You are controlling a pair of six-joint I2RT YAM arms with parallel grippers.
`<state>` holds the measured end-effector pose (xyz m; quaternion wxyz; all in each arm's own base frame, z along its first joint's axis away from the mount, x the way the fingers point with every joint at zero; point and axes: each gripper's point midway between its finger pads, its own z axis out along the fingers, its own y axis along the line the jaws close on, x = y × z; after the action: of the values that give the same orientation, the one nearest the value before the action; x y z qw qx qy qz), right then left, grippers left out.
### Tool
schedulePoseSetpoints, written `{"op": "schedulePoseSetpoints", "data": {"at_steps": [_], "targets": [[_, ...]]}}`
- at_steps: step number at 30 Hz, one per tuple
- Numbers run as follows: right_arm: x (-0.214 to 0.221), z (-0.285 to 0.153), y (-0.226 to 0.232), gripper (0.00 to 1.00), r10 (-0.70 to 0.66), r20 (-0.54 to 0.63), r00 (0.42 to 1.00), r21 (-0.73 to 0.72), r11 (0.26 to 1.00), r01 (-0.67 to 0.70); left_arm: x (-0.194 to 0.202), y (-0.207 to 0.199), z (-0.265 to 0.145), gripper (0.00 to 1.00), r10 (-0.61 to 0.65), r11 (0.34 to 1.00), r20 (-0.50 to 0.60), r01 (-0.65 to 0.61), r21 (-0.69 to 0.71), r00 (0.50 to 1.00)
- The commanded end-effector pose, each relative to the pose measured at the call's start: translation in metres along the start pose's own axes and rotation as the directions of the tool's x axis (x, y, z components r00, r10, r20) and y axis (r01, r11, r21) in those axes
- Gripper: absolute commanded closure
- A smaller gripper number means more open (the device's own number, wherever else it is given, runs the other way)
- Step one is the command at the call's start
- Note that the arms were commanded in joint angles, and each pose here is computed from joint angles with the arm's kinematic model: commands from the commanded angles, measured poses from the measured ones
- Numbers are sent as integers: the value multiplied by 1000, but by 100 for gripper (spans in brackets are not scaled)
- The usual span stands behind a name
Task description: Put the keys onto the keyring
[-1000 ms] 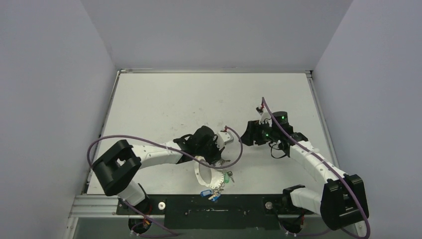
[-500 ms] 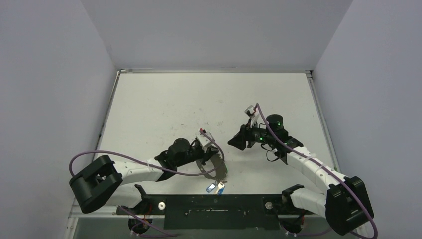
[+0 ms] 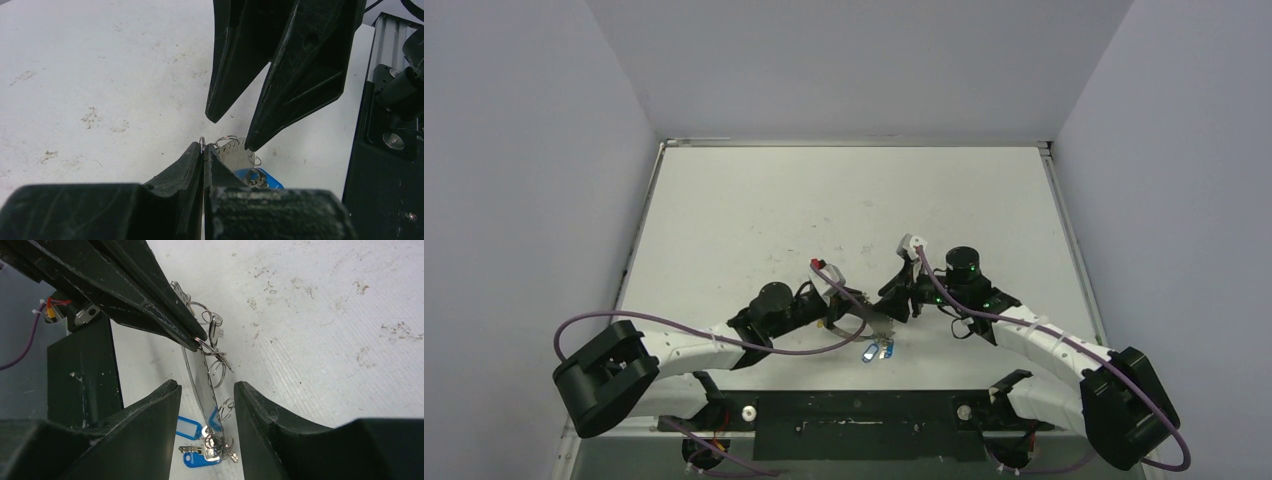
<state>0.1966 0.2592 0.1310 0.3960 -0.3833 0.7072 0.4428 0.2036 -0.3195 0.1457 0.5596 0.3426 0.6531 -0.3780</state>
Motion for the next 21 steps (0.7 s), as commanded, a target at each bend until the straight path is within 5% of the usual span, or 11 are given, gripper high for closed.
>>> {"op": "schedulePoseSetpoints", "data": {"at_steps": [1,21], "targets": [[-25,2,2,57,-213,102,972,-24,976,217,-36,-3,-1,100,14,1000,120,-16,14,993],[-33,19,23,65,-338,158,928,-209,907,366,-37,-20,-8,100,81,990,131,-95,108,988]]}}
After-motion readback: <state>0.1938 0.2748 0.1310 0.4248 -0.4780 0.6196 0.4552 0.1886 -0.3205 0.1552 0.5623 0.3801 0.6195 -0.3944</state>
